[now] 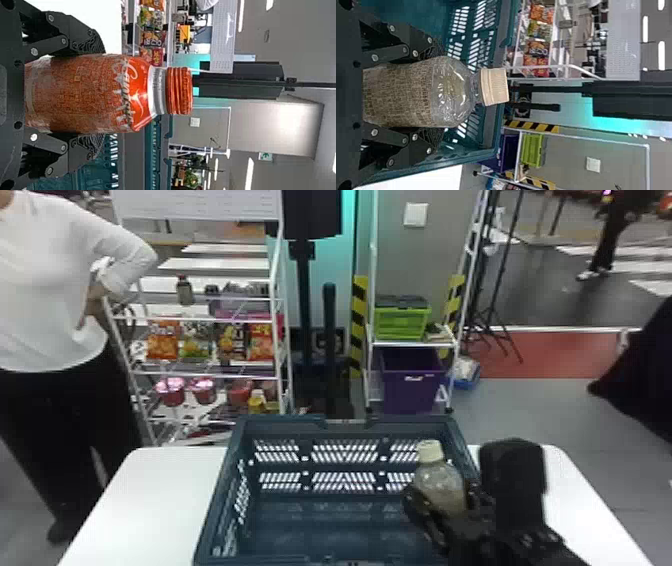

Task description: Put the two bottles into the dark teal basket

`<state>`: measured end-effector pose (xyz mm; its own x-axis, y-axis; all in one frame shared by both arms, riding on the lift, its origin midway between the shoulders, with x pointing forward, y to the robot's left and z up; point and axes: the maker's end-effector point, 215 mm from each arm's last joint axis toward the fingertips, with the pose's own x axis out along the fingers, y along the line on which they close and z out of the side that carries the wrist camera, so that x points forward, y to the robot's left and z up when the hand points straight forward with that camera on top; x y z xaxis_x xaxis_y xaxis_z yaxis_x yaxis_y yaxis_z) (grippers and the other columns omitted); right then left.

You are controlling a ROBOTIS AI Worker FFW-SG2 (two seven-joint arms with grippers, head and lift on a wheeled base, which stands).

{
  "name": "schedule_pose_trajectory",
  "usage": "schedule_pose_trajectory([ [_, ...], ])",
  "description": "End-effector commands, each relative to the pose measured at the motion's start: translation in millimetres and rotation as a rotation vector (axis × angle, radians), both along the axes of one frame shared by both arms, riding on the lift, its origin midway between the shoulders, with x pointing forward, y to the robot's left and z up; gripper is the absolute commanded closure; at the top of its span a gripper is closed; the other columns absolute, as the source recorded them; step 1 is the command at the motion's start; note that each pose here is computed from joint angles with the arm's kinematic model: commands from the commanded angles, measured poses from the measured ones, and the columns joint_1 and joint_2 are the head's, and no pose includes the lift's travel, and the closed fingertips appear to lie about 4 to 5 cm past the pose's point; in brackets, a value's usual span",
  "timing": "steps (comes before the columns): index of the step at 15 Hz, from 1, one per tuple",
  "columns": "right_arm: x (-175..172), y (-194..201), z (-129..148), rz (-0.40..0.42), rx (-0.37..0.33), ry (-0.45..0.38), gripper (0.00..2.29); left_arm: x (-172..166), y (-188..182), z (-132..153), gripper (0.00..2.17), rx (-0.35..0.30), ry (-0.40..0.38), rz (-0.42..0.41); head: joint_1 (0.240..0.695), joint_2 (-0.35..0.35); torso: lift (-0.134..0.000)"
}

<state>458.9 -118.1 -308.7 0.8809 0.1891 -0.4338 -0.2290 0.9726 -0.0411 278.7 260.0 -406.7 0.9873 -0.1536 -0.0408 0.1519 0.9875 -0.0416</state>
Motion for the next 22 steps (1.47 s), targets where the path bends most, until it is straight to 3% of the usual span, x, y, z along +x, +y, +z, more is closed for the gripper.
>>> schedule_pose_trajectory([
  [1, 17, 20, -18, 0.044, -0.053, 0.105, 1.54, 0, 2, -6, 2.12, -0.005, 0.008, 0.009, 0.499, 0.000, 0.000],
  [6, 56, 77, -66, 0.126, -0.035, 0.238, 1.54, 0, 3, -14, 2.12, -0.009, 0.020, 0.012, 0.499, 0.000, 0.000],
  [10, 70, 87, -87, 0.157, -0.039, 0.305, 1.50, 1, 7, -16, 2.12, -0.010, 0.022, 0.021, 0.499, 0.000, 0.000],
  [11, 72, 88, -85, 0.158, -0.042, 0.303, 1.21, 1, 8, -15, 2.12, -0.010, 0.020, 0.023, 0.499, 0.000, 0.000],
  [13, 69, 86, -87, 0.158, -0.049, 0.317, 0.03, 3, 9, -16, 2.12, -0.012, 0.024, 0.024, 0.499, 0.000, 0.000],
  [16, 67, 84, -84, 0.155, -0.044, 0.321, 0.01, 6, 8, -16, 2.12, -0.012, 0.024, 0.022, 0.499, 0.000, 0.000],
  [17, 68, 86, -76, 0.158, -0.036, 0.299, 0.01, 6, 7, -17, 2.12, -0.015, 0.031, 0.021, 0.499, 0.000, 0.000],
  [19, 80, 90, -39, 0.155, 0.026, 0.137, 0.02, 7, 9, -19, 2.12, -0.013, 0.039, 0.027, 0.499, 0.000, 0.000],
  [22, 75, 59, -2, 0.123, 0.086, -0.082, 0.02, 10, 10, -19, 2.12, -0.014, 0.043, 0.030, 0.499, 0.000, 0.000],
])
